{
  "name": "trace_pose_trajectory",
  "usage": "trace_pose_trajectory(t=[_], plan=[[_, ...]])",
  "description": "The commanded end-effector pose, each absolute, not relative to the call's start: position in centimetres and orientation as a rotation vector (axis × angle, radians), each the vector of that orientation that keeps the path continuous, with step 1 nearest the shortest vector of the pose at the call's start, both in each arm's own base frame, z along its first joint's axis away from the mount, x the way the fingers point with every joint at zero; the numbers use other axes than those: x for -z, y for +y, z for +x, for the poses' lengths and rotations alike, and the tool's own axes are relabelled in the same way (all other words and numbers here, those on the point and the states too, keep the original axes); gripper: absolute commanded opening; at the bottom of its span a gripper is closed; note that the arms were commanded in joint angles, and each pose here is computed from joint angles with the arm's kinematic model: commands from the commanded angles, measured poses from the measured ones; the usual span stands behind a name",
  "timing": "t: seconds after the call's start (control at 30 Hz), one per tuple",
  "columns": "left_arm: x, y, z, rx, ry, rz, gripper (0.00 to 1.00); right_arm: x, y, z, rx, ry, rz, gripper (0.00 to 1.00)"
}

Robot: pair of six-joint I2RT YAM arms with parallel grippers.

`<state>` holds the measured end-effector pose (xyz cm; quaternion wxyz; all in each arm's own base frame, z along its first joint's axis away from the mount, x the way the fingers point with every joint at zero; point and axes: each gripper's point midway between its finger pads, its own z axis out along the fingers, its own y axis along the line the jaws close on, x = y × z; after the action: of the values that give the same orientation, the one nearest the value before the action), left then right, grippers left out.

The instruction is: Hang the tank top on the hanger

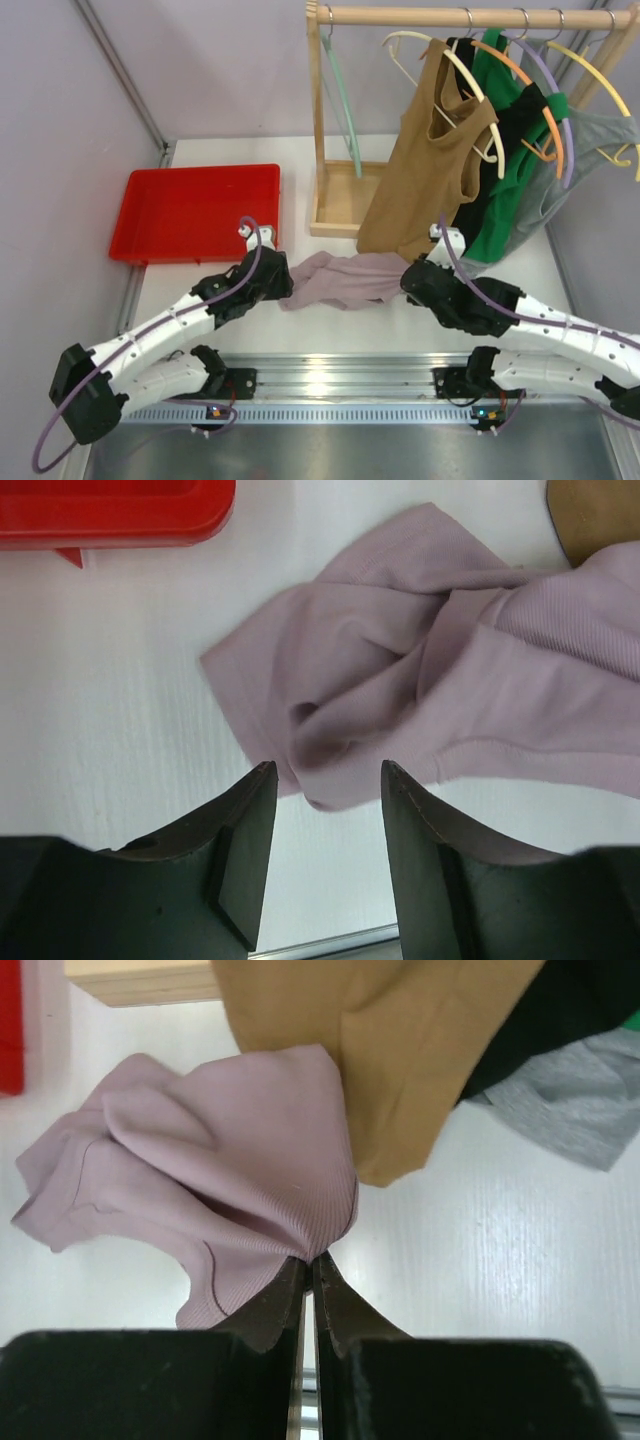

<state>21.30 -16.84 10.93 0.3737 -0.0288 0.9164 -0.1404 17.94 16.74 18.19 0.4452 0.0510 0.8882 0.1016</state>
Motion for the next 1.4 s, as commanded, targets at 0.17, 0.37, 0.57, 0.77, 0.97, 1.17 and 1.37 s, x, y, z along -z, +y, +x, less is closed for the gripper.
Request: trace_pose_trajectory(t=[0.17,0.37,0.57,0.77,0.97,1.17,1.37], plan=[[-13.3,-23.3,23.1,0.730,2.272,0.233,0.49,-15.3,14.0,17.6,-0.243,2.282,0.177,0.05],[-12.9,-25.4,21.9,0.818,2.319,0.437,0.48,-14.4,15.0,18.2,-0.224,2.311,0.131,0.05],[-11.1,-25.7,21.1,0.832,2.392,0.499,0.47,-14.0,15.5,18.7,-0.246,2.317,0.120,0.07],[-9.9,-25.8,20.5,0.843,2.447,0.507,0.45,-14.7,16.1,19.3,-0.265,2.304,0.108,0.07],[-9.1,-26.0,20.2,0.852,2.478,0.521,0.43,-15.4,16.1,19.9,-0.265,2.293,0.096,0.07],[-8.5,-26.4,19.8,0.855,2.502,0.539,0.38,-15.8,16.1,20.3,-0.272,2.286,0.096,0.07],[-9.6,-26.7,19.8,0.871,2.481,0.544,0.03,-16.7,16.1,20.4,-0.286,2.272,0.094,0.06]])
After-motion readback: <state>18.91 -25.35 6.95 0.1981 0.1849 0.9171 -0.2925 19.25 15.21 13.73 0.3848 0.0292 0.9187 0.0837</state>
